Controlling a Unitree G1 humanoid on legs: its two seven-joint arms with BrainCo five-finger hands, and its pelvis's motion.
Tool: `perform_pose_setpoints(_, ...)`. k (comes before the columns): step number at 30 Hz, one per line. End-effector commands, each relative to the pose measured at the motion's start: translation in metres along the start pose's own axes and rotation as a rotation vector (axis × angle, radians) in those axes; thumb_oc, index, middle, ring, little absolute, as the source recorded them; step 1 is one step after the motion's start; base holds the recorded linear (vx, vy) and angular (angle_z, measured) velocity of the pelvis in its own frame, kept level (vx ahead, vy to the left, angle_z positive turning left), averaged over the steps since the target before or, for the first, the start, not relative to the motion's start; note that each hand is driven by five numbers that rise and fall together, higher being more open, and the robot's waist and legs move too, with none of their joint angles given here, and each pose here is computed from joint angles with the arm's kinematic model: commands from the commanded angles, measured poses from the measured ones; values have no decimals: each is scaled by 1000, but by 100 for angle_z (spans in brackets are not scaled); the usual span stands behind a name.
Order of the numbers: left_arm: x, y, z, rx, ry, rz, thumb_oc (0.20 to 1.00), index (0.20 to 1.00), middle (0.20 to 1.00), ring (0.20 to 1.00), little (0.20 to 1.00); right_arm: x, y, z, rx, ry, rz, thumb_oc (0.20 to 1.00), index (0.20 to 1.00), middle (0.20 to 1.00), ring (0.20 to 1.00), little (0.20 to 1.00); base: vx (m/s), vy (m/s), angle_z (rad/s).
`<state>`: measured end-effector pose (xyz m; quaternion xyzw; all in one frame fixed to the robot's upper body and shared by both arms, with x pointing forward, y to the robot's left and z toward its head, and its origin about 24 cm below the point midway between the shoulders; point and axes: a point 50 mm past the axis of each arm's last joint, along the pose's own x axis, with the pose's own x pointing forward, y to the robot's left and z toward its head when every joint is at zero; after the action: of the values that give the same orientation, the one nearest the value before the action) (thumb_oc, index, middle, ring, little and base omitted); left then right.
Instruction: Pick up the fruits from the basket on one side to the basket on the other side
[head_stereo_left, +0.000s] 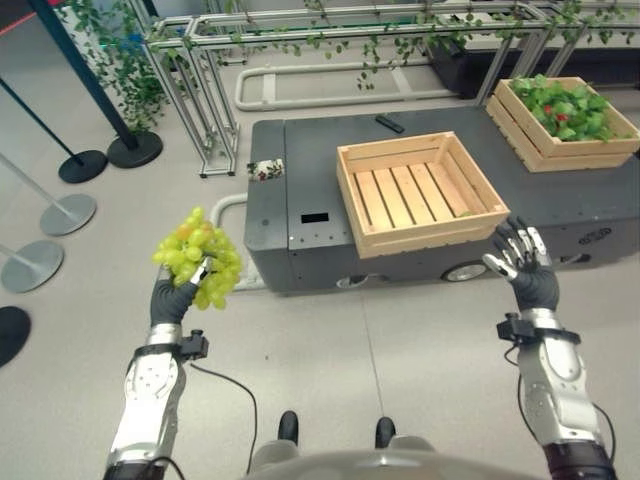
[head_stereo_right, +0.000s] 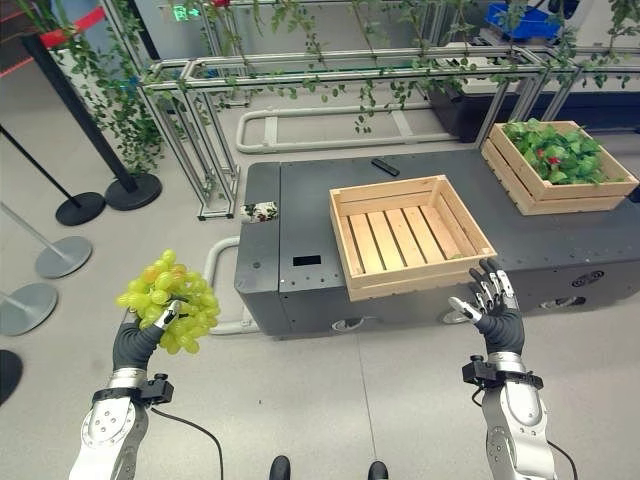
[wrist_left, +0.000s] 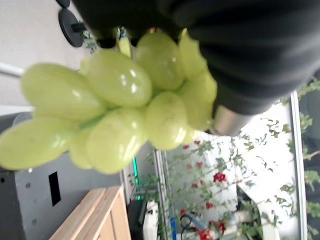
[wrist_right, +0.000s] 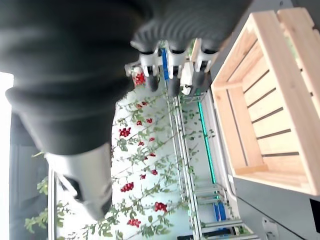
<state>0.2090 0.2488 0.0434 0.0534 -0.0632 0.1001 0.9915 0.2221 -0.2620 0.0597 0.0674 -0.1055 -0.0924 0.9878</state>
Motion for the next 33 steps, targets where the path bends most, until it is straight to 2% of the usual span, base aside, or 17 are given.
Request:
perform_pose_setpoints(1,14,12,37,76,-209,9,200,200,200,200,200,8,-2,30,-1,-156,24,1000,1000,1000,1000,1000,-54,-57,23)
perform_pose_setpoints(10,14,18,40,78,-221,40,200,200,200,200,200,12,0,38,-28,-192,47,1000,1000,1000,1000,1000,-145,-43,27)
perform_pose_setpoints(20,16,21,49,94,-267,47,200,200,200,200,200,8,-5,41,-64,-212,-6,1000,1000,1000,1000,1000,-159,20,111)
perform_pose_setpoints(27,20,22,56,163,-296,42,200,200,200,200,200,5,-10,32,-55,-183,-80,1000,1000,1000,1000,1000,31,251,143)
perform_pose_setpoints(33,20,23,71,162,-364,32,200,200,200,200,200,11,16,21,14,-161,-18,1000,1000,1000,1000,1000,131,388,55)
